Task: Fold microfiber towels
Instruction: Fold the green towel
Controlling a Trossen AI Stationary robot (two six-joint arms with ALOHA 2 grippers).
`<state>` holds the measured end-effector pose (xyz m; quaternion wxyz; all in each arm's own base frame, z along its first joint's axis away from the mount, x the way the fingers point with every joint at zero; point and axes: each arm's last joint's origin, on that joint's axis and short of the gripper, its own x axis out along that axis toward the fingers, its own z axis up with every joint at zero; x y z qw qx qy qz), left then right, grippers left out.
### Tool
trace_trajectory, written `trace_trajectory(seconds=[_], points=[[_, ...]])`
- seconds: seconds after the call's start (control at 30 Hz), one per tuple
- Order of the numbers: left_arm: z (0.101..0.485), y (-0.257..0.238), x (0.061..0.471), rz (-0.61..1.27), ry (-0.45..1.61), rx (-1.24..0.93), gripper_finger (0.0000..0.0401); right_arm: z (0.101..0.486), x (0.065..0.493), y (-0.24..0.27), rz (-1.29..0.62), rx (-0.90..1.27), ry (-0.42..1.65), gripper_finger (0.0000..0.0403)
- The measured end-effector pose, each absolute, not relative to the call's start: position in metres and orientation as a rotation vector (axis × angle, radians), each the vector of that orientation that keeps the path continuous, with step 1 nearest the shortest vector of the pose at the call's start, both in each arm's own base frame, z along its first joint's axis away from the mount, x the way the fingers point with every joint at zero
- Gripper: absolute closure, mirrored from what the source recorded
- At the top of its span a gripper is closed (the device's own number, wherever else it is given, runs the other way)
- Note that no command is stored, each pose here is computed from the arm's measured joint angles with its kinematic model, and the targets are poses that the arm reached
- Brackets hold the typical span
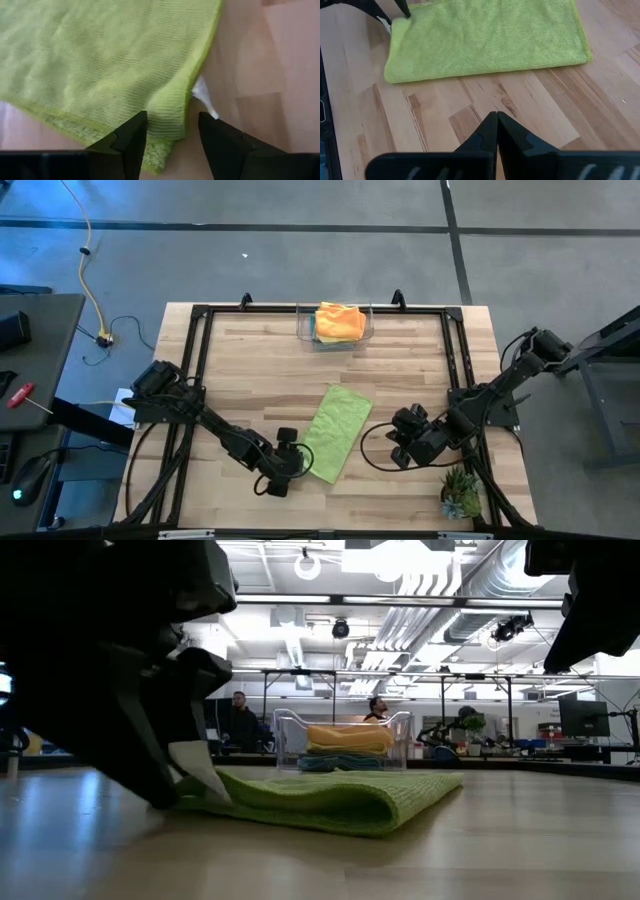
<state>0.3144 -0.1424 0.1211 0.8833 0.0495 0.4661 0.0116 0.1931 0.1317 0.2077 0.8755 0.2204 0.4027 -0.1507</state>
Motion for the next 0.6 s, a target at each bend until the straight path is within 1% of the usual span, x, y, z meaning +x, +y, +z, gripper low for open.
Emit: trace_trajectory(seconds=[0.13,0.37,0.53,0.6], points=[[0.12,-0.14,0.314,0.061,0.977,0.115,0.026,0.208,0.193,0.132,-0.316,0.463,0.84,0.0403],[0.12,-0.138,0.31,0.07,1.021,0.125,0.0333,0.208,0.193,0.132,-0.318,0.467,0.84,0.0403],[0.134,-0.138,0.312,0.108,1.056,0.176,0.0384,0.208,0.193,0.132,-0.315,0.467,0.842,0.0403],[0.143,-0.14,0.314,0.117,1.062,0.201,0.0395,0.208,0.193,0.132,-0.315,0.463,0.846,0.0403]])
